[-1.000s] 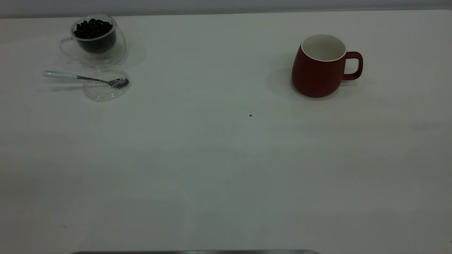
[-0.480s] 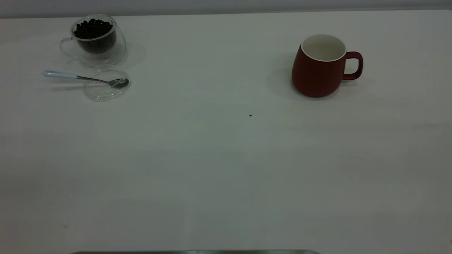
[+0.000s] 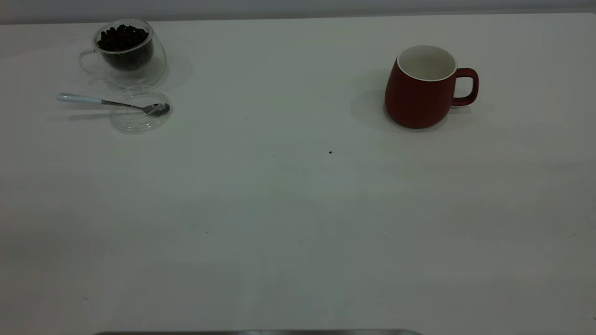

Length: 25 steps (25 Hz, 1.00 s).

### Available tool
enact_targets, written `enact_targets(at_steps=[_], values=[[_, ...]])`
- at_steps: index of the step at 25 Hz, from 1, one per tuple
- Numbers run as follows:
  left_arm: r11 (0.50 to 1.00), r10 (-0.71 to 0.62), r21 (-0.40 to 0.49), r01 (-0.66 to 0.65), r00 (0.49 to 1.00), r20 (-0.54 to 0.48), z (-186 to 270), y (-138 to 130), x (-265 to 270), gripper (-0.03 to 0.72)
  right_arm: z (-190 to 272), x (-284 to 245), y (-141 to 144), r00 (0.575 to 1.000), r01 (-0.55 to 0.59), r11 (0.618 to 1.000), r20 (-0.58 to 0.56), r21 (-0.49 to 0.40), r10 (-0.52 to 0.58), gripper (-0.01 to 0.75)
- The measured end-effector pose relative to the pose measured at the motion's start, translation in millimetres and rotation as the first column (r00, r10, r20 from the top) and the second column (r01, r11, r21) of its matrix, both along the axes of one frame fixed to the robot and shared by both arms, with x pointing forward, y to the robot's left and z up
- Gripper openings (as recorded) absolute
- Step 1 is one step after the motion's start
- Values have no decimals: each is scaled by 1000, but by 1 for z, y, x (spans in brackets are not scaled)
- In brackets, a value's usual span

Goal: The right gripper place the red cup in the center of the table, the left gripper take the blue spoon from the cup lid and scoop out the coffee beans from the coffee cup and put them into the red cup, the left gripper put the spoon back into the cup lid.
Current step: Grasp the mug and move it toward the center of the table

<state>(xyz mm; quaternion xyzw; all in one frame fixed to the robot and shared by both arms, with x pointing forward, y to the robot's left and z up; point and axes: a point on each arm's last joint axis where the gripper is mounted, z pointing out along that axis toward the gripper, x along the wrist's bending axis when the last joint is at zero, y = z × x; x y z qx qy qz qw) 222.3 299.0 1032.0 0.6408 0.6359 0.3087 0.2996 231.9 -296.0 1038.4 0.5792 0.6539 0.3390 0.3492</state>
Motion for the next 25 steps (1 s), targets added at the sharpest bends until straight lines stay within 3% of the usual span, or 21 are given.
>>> enact_targets(at_steps=[5,12,18,25], values=[[1000,0,0,0,1000,0,0,0,0,518,0,0,0,1000,2,1000,0,-3,-2,590],[1000,0,0,0,1000,0,0,0,0,518,18,11,-7,999,45,996,-15,-81,-47,590],[1000,0,0,0,1000,0,0,0,0,518,47,75,-10,979,-38,975,-205,-220,-8,590],[1000,0,0,0,1000,0,0,0,0,518,46,178,-12,889,-236,914,-453,-329,66,590]])
